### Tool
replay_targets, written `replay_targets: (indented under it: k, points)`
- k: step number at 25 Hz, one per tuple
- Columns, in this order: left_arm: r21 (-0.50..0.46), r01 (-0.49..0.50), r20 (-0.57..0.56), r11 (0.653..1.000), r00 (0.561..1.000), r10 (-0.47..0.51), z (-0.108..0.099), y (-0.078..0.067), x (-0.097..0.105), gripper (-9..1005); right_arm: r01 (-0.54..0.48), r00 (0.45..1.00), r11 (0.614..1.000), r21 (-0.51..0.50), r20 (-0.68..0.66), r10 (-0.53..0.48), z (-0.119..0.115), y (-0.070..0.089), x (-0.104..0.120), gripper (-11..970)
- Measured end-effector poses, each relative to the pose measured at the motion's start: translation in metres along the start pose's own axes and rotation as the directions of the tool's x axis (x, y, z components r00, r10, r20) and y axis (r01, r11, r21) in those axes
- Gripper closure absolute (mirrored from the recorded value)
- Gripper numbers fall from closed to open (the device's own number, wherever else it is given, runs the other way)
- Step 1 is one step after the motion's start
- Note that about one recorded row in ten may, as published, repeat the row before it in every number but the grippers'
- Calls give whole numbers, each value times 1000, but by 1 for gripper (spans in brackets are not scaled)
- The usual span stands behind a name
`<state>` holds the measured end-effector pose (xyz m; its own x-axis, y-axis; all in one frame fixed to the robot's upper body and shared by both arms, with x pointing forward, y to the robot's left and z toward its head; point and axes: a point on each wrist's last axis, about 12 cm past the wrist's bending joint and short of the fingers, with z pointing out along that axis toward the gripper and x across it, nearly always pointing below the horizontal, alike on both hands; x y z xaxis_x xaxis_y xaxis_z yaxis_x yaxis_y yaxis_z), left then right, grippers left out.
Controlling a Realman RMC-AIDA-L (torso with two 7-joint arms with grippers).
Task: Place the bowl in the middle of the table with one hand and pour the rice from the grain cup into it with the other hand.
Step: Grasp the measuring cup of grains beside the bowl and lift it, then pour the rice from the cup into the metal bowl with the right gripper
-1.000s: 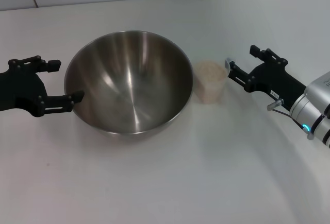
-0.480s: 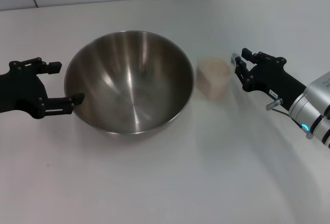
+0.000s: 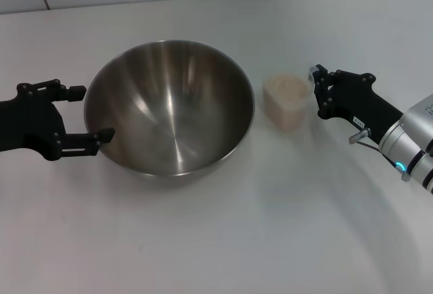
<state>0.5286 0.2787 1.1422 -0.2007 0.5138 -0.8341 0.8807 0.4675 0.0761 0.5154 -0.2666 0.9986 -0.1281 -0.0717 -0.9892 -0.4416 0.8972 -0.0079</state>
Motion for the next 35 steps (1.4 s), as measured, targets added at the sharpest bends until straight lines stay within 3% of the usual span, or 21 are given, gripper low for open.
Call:
replay_targets:
  k: [6, 10, 11, 13, 14, 15, 16, 19, 20, 21, 24, 25, 26, 27, 29, 30, 31, 32, 34, 35]
  points:
    - [30, -15, -42, 999, 999, 16, 2, -2, 0, 136, -5, 995, 1000, 14, 103, 3, -9, -1, -8, 948]
    - [42, -26, -48, 999, 998, 29, 1, -3, -2, 136, 16, 946, 998, 55, 324, -33, -19, -3, -32, 948]
    - [42, -26, -48, 999, 998, 29, 1, -3, -2, 136, 16, 946, 998, 55, 324, -33, -19, -3, -32, 948]
    - [41, -33, -49, 999, 998, 35, 1, -2, -4, 136, 100, 897, 992, 76, 425, -123, -11, 0, -50, 948]
    - [41, -33, -49, 999, 998, 35, 1, -2, -4, 137, 100, 897, 992, 76, 425, -123, -11, 0, -50, 948]
    - [42, -35, -50, 998, 998, 37, 1, -2, -4, 137, 197, 865, 977, 79, 456, -211, 3, 6, -61, 948]
    - [42, -35, -50, 998, 998, 37, 1, -2, -4, 137, 197, 865, 977, 79, 456, -211, 3, 6, -61, 949]
    - [45, -39, -50, 998, 998, 41, 1, -2, -5, 137, 383, 798, 918, 104, 464, -385, 24, 22, -72, 949]
    - [46, -39, -52, 998, 998, 42, 2, -2, -5, 137, 525, 719, 840, 138, 456, -524, 35, 34, -76, 949]
    - [46, -39, -52, 998, 998, 42, 2, -2, -5, 137, 525, 719, 840, 138, 456, -524, 35, 34, -76, 949]
    - [45, -38, -56, 998, 998, 41, 1, -2, -5, 137, 685, 584, 702, 193, 431, -688, 44, 49, -78, 949]
    - [45, -38, -58, 998, 998, 41, 1, -2, -5, 137, 786, 459, 571, 239, 393, -797, 47, 58, -76, 949]
    - [45, -39, -58, 998, 997, 42, 1, -2, -5, 137, 826, 393, 500, 261, 370, -842, 48, 62, -75, 949]
    - [45, -40, -59, 998, 997, 43, 1, -2, -5, 137, 826, 393, 500, 261, 370, -842, 48, 62, -75, 949]
    - [47, -42, -59, 998, 997, 45, 2, -2, -7, 137, 896, 228, 324, 304, 313, -922, 50, 71, -73, 949]
    - [49, -43, -59, 998, 997, 46, 2, -2, -8, 137, 927, 70, 161, 339, 265, -962, 53, 79, -71, 949]
    - [49, -43, -59, 998, 997, 46, 2, -2, -8, 137, 927, 70, 161, 339, 265, -962, 53, 79, -71, 949]
    - [49, -44, -59, 998, 997, 47, 2, -2, -8, 137, 931, 1, 93, 353, 252, -968, 53, 84, -71, 949]
    - [49, -46, -58, 998, 997, 49, 2, -1, -9, 137, 928, -103, -3, 373, 248, -963, 54, 92, -70, 948]
    - [50, -49, -57, 998, 997, 52, 3, -1, -10, 137, 921, -177, -76, 382, 238, -955, 56, 97, -69, 948]
